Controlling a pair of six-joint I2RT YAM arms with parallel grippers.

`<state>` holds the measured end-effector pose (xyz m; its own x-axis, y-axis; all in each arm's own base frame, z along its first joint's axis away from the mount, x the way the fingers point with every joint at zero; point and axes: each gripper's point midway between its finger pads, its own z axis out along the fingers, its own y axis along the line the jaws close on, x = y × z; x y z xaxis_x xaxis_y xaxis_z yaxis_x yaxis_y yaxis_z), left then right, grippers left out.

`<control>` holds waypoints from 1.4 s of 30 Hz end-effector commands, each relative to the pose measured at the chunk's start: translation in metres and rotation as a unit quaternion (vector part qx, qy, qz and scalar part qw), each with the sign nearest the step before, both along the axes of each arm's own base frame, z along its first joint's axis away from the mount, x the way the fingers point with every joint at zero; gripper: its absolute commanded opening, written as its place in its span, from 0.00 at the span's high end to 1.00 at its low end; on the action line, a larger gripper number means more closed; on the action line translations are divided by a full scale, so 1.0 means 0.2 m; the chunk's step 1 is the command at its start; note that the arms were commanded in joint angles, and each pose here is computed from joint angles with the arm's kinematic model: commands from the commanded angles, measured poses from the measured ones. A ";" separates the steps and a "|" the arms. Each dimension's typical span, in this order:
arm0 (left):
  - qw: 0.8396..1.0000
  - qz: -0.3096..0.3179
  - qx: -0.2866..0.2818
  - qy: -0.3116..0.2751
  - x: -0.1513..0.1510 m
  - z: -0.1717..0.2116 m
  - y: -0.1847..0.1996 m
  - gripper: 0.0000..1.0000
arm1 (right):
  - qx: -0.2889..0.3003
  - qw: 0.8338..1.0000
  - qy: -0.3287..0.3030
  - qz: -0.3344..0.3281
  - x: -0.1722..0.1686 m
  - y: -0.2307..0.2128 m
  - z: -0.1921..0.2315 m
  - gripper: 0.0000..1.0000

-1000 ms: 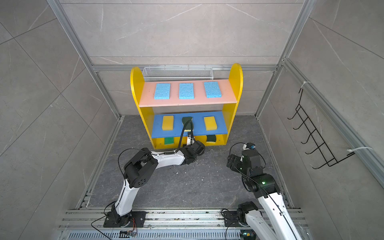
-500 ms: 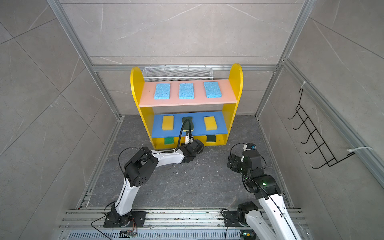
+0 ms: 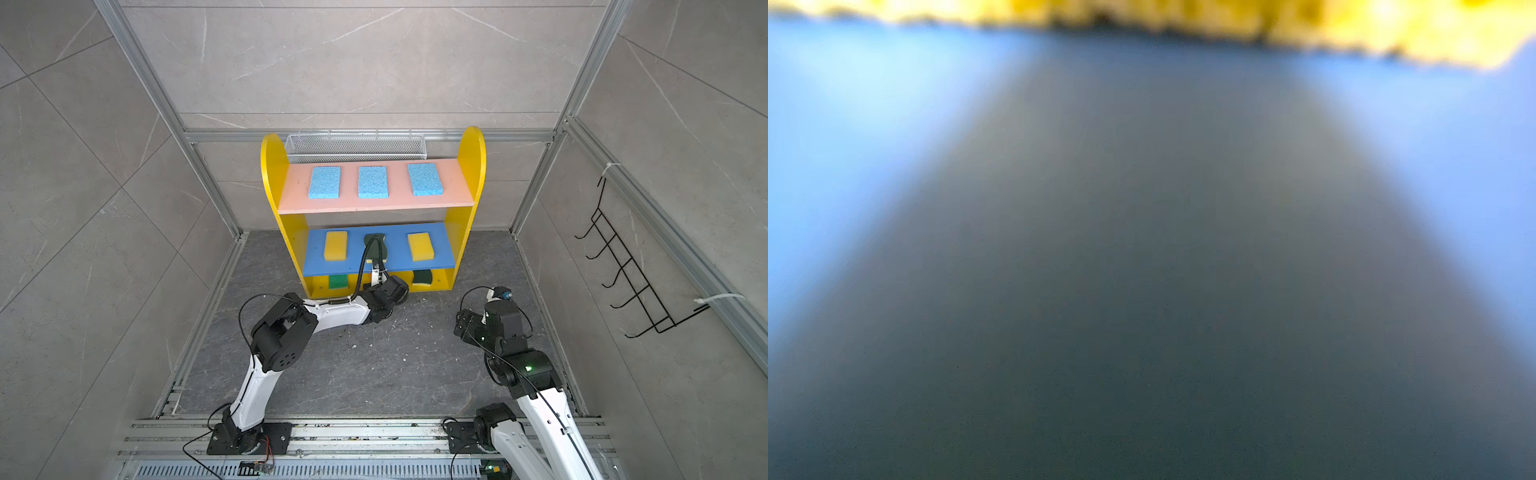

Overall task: Place and organize the cleaning sponges onto the shelf
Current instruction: 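Open the left gripper and withdraw it from the shelf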

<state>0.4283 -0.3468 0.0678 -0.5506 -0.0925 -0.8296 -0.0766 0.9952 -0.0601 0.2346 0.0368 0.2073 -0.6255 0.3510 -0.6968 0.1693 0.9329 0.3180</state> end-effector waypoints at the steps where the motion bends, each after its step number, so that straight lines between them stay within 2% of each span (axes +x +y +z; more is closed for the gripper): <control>1: 0.999 0.019 0.018 0.033 0.03 -0.13 0.09 0.33 | -0.004 1.000 -0.006 0.005 -0.01 0.00 0.03 0.18; 13: 0.998 0.030 0.026 0.050 0.03 -0.16 0.13 0.18 | -0.003 1.000 -0.009 0.005 -0.02 -0.01 0.05 0.19; 18: 0.998 0.023 0.023 0.052 0.02 -0.15 0.13 0.18 | -0.003 1.000 -0.012 0.005 -0.04 -0.01 0.07 0.18; 22: 0.999 -0.015 0.028 0.019 -0.02 -0.08 0.06 0.18 | 0.000 1.000 -0.012 0.004 -0.04 -0.01 0.06 0.19; 26: 0.999 -0.039 0.032 -0.005 -0.11 0.02 0.01 0.18 | 0.005 1.000 -0.014 0.013 -0.04 0.01 0.05 0.19; 32: 0.996 -0.064 0.049 -0.026 -0.30 0.17 0.05 0.17 | 0.017 0.998 -0.042 0.047 -0.05 0.06 0.06 0.18; 36: 0.996 -0.064 0.047 -0.034 -0.45 0.30 0.17 0.17 | 0.023 0.998 -0.037 0.051 -0.05 0.07 0.01 0.18; 42: 0.997 -0.064 0.030 0.006 -0.65 0.42 0.43 0.18 | 0.053 0.996 -0.031 0.066 -0.07 0.13 -0.05 0.20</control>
